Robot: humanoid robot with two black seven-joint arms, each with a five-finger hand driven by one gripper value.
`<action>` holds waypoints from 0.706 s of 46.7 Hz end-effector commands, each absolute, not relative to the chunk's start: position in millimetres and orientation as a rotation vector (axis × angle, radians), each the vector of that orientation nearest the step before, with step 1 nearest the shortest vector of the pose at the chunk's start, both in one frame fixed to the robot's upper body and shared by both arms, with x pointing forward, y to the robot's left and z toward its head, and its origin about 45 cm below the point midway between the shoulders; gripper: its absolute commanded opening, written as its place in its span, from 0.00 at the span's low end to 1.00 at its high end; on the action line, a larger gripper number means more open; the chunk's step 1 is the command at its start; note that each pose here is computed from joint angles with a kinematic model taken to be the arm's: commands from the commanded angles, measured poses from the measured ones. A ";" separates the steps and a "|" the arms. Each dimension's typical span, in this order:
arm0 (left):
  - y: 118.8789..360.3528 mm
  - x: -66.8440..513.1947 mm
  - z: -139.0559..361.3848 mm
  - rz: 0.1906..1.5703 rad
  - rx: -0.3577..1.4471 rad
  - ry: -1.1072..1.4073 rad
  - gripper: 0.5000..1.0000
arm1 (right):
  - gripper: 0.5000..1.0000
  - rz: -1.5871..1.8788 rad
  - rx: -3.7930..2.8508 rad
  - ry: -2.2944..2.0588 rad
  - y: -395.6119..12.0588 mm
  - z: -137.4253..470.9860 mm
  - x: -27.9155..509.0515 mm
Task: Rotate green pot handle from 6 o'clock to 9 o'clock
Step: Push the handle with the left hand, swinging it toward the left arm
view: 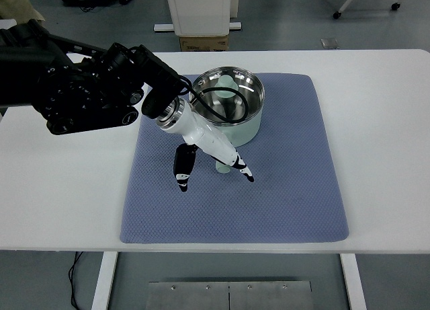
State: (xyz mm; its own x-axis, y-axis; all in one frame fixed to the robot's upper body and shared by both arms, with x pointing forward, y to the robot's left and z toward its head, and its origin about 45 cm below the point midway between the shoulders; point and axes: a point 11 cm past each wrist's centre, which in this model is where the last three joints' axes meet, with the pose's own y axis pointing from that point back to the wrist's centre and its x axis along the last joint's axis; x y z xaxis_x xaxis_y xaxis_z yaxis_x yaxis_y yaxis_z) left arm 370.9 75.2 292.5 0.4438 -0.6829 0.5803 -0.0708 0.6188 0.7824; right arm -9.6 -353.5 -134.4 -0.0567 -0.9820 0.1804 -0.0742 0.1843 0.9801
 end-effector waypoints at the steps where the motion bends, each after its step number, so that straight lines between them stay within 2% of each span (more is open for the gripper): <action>1: 74.8 369.9 289.6 -0.456 0.850 -1.069 1.00 | 1.00 -1.069 1.105 -1.385 -353.5 -134.4 -9.6; 12: 79.7 371.2 288.3 -0.508 0.888 -1.125 1.00 | 1.00 -1.069 1.105 -1.385 -353.5 -134.4 -9.6; 33: 104.3 378.5 290.8 -0.635 1.038 -1.212 1.00 | 1.00 -1.069 1.105 -1.385 -353.5 -134.4 -9.6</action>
